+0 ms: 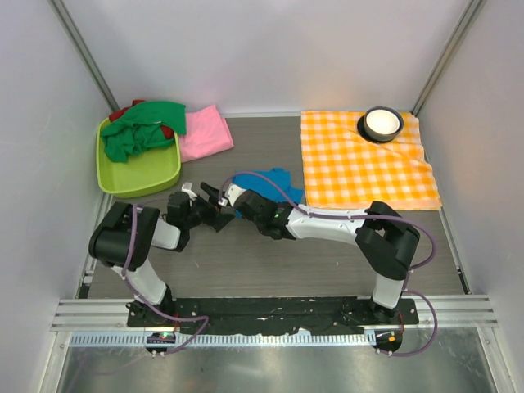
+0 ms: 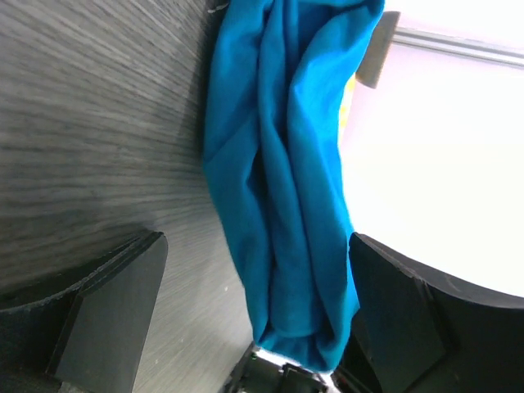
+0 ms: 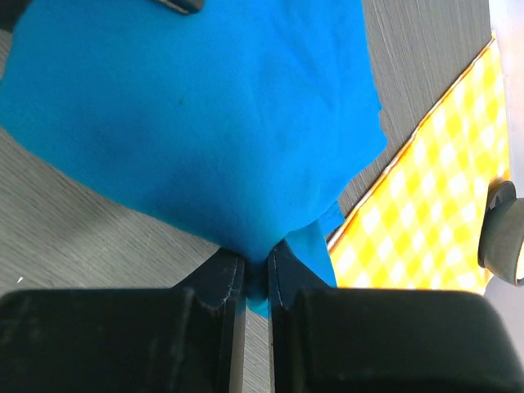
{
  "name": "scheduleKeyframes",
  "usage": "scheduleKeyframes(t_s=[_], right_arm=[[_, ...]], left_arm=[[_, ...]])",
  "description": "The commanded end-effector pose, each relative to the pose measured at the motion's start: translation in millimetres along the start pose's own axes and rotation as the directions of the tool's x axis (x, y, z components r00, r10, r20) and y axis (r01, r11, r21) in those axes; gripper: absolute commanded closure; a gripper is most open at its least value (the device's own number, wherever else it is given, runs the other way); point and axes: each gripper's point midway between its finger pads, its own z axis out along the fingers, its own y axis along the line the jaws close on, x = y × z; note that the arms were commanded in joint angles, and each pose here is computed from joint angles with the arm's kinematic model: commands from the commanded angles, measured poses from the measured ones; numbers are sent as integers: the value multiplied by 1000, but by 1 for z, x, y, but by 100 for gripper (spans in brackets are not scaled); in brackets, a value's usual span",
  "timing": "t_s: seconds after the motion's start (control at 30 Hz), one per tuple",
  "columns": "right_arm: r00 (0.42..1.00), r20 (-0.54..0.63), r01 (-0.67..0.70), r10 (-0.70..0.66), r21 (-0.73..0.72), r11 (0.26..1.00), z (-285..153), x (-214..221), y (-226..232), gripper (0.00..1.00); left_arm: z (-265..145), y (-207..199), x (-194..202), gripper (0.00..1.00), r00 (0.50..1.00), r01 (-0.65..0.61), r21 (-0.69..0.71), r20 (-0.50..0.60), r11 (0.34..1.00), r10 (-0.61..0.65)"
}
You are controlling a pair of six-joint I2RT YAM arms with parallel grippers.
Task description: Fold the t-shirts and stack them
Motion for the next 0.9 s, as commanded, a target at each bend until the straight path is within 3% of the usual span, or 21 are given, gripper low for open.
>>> scheduleKeyframes(t_s=[0.0,0.2,0.57,0.87], right_arm=[[996,80,-50,47,44,998,-27,-27,-24,99],[996,78,-41,38,38,998,-35,-22,-19,99],[995,93,-29,27,29,999,-28,-30,-5,99],[990,144,-6,-1,55,998,-26,-61,-6,99]], left_arm=[[5,-7,0,0,998,69,114,-3,991,-69],[15,-5,-1,0,992,130,154,-30,980,-126],[18,-15,15,0,987,131,172,-118,976,-111],[12,2,35,0,979,113,88,-182,990,-96]])
